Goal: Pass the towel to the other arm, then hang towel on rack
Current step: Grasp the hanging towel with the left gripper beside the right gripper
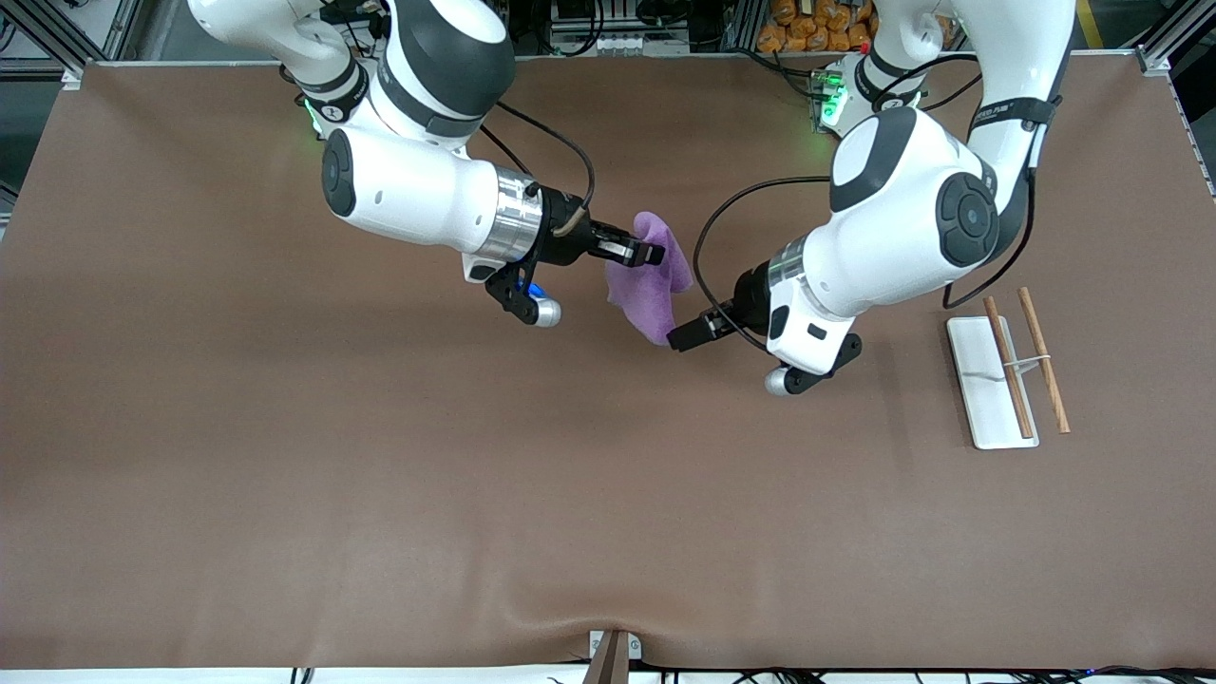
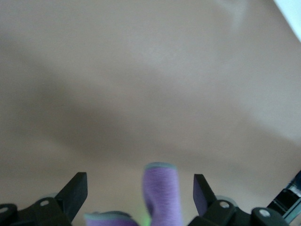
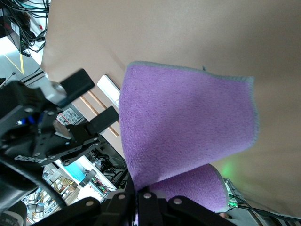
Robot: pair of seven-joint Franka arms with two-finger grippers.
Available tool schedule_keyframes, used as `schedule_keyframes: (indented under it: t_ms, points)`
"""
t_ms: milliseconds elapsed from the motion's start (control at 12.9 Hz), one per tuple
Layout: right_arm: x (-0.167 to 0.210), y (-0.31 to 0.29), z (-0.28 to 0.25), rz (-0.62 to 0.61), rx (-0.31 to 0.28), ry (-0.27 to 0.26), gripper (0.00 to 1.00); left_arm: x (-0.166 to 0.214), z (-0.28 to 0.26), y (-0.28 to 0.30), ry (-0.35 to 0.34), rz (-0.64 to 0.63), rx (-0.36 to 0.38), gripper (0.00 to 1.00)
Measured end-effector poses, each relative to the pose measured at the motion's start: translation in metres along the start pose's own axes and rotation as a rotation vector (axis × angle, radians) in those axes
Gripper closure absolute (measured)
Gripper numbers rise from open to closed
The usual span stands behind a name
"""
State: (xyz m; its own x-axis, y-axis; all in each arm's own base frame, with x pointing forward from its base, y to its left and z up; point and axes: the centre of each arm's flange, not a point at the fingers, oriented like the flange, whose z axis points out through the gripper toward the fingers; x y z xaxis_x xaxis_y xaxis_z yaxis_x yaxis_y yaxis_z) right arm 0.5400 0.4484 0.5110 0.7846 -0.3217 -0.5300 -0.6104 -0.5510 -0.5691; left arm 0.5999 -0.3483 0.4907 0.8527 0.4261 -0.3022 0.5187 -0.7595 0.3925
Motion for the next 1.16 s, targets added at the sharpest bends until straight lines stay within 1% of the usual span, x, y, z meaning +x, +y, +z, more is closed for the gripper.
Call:
schedule_keyframes:
  t_ms: [155,465,542,620,697,774,929,1007,1084,1162]
  points:
    - [0.000,0.000,0.000,-0.001,0.003,0.002,0.96,-0.008,0.002,0.015,0.003,-0.023,-0.021,0.02]
    - [-0.002,-0.001,0.002,-0.003,0.005,0.002,0.96,-0.016,0.017,0.023,-0.012,-0.028,-0.011,0.06]
    - [-0.002,-0.001,0.003,-0.003,0.005,0.002,0.96,-0.018,0.021,0.024,-0.015,-0.025,-0.008,0.12]
    - [-0.002,-0.001,0.003,-0.003,0.005,0.002,0.96,-0.022,0.027,0.026,-0.021,-0.020,-0.001,0.21]
    - [-0.002,-0.001,0.003,-0.002,0.005,0.002,0.96,-0.025,0.033,0.027,-0.028,-0.017,0.006,0.22]
    - [-0.002,-0.001,0.003,-0.002,0.004,0.002,0.96,-0.026,0.039,0.027,-0.033,-0.016,0.012,0.32]
    - [-0.002,-0.001,0.003,-0.002,0.004,0.002,0.96,-0.025,0.042,0.026,-0.034,-0.017,0.015,0.33]
    - [-0.002,-0.001,0.003,-0.002,0.005,0.003,0.96,-0.024,0.041,0.027,-0.033,-0.017,0.015,0.39]
    - [-0.002,-0.001,0.003,-0.002,0.005,0.003,0.96,-0.024,0.040,0.027,-0.033,-0.017,0.013,0.40]
    - [-0.002,-0.001,0.003,-0.002,0.005,0.003,0.96,-0.024,0.039,0.027,-0.032,-0.016,0.012,0.47]
